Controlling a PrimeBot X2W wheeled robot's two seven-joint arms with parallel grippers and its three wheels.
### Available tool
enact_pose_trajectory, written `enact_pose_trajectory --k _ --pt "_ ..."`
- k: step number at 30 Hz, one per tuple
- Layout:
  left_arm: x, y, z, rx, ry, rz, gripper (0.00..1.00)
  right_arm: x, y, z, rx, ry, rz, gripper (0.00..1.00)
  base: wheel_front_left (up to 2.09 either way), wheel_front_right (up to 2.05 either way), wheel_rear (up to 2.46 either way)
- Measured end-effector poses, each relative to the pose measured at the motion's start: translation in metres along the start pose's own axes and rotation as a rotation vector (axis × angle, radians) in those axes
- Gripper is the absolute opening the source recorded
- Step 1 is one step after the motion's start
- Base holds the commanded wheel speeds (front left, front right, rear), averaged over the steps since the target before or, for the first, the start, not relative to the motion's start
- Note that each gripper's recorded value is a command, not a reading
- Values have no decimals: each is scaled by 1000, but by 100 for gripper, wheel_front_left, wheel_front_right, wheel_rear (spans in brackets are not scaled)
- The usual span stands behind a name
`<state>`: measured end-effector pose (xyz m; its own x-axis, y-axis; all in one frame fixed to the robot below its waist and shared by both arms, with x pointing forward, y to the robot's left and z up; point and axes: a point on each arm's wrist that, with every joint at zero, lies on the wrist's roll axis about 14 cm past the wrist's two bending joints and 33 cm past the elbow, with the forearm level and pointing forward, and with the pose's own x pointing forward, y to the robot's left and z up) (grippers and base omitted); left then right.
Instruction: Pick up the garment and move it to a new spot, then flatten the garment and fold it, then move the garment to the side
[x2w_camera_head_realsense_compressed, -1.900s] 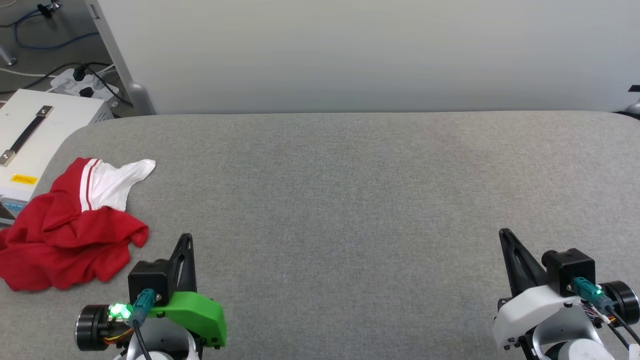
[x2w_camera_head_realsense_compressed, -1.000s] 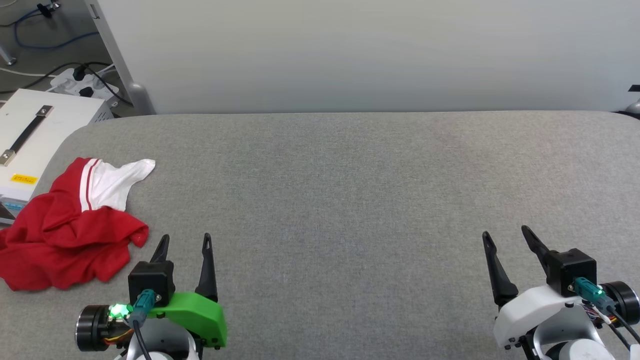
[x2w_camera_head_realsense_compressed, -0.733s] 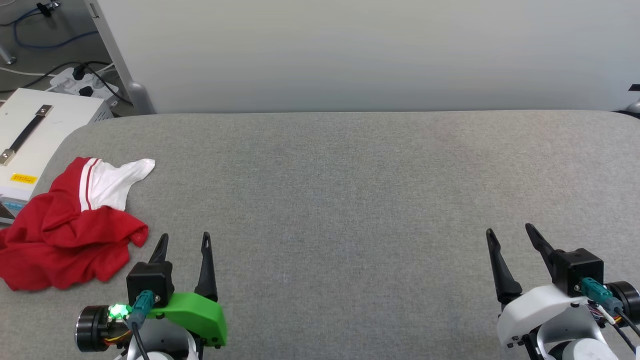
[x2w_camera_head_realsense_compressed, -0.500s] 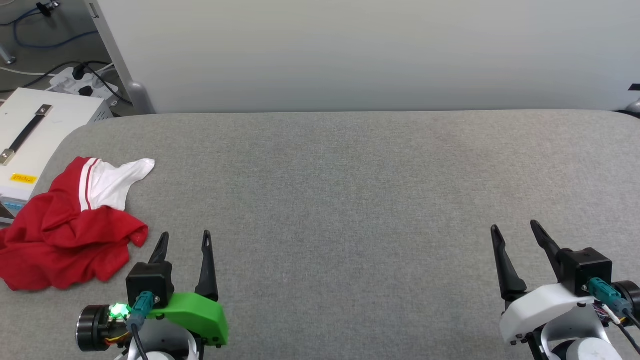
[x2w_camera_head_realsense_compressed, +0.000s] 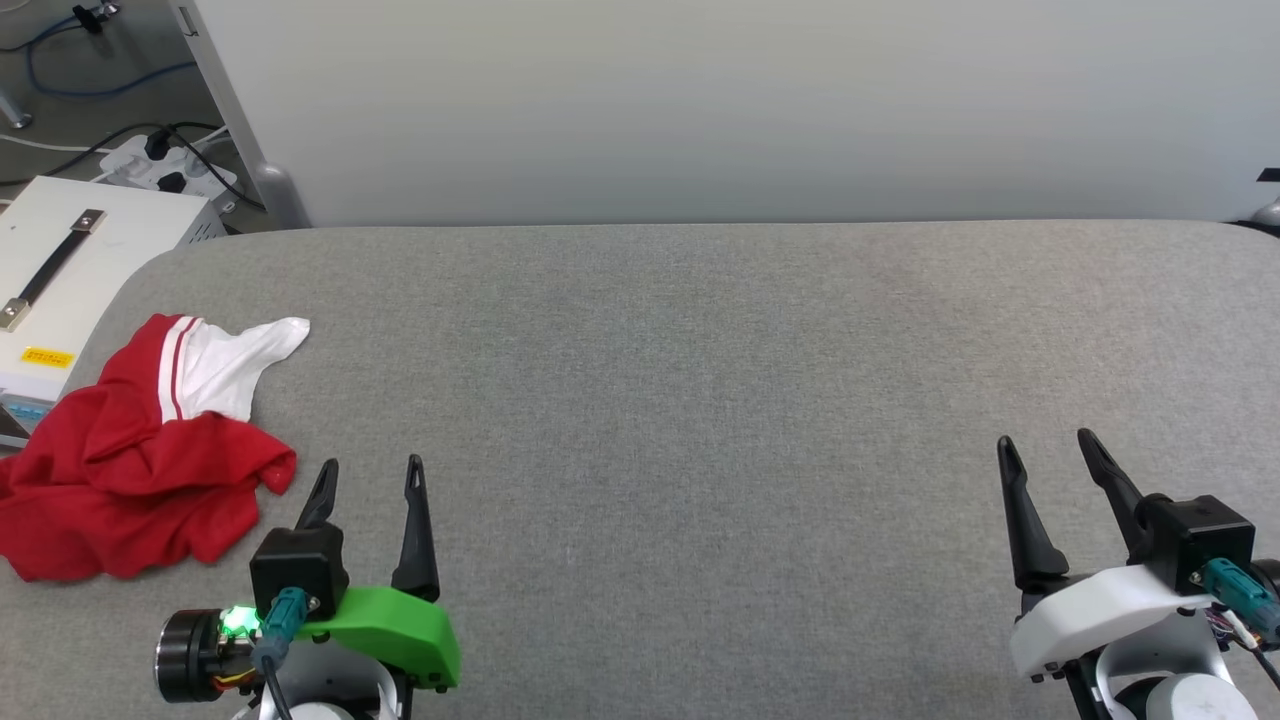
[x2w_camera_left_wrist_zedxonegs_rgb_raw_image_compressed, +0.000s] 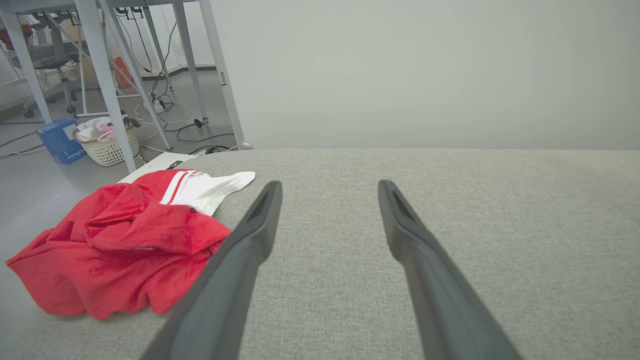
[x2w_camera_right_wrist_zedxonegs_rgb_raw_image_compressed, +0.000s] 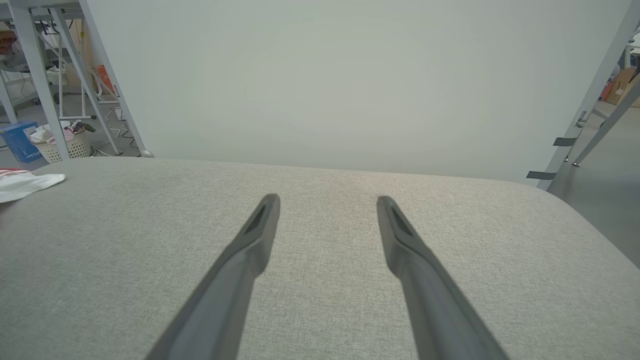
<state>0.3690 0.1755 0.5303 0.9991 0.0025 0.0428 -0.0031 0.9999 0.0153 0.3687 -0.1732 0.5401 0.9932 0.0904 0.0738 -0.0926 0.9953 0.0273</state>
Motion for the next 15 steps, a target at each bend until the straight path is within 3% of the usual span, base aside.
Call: enact_pose_trajectory --k 15 --pt "0 -2 5 -12 -31 0 100 -1 -5 10 17 -50 -17 100 0 0 0"
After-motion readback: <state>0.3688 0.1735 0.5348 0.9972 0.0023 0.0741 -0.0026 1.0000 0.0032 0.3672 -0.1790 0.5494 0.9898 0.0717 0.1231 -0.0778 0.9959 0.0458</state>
